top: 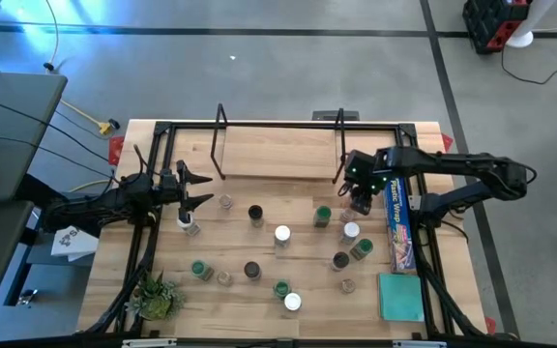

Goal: Shelf spices
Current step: Put the black seasoning bottle on the shelf

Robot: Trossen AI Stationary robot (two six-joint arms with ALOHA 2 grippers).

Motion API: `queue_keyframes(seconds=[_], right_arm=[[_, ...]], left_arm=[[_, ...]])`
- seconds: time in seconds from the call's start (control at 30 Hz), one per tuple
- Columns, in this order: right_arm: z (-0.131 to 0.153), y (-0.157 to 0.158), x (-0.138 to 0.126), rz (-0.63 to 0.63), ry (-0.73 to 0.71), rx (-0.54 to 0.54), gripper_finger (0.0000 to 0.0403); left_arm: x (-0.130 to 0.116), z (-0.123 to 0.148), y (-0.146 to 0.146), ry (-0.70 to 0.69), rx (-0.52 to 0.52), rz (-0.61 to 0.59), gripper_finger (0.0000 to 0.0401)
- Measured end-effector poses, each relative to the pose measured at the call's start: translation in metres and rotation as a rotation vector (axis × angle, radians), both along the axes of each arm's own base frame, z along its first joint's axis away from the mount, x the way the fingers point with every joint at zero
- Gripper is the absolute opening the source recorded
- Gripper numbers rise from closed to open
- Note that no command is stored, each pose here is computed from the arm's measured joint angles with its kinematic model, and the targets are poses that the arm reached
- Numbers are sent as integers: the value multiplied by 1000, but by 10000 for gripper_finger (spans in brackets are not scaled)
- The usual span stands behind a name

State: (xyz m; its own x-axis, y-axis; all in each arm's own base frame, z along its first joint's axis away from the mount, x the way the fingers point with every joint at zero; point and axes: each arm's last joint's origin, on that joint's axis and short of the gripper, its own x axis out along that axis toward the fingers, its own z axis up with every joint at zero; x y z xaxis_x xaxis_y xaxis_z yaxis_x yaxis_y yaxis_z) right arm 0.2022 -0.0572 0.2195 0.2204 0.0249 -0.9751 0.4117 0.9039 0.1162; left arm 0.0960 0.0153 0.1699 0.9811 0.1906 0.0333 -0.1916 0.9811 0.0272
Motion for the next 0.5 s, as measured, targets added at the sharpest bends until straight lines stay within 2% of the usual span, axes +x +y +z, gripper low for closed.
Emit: queue_keyframes(seconds=[0.17,0.37,0.5], right_arm=[[36,-2,8,-15,-56,5,186],[109,-1,12,4,-133,71,186],[153,-7,38,17,-208,76,186]], left_arm=[[0,0,0,0,0,0,232],[0,0,0,1,0,0,232],[0,0,0,2,1,0,232]])
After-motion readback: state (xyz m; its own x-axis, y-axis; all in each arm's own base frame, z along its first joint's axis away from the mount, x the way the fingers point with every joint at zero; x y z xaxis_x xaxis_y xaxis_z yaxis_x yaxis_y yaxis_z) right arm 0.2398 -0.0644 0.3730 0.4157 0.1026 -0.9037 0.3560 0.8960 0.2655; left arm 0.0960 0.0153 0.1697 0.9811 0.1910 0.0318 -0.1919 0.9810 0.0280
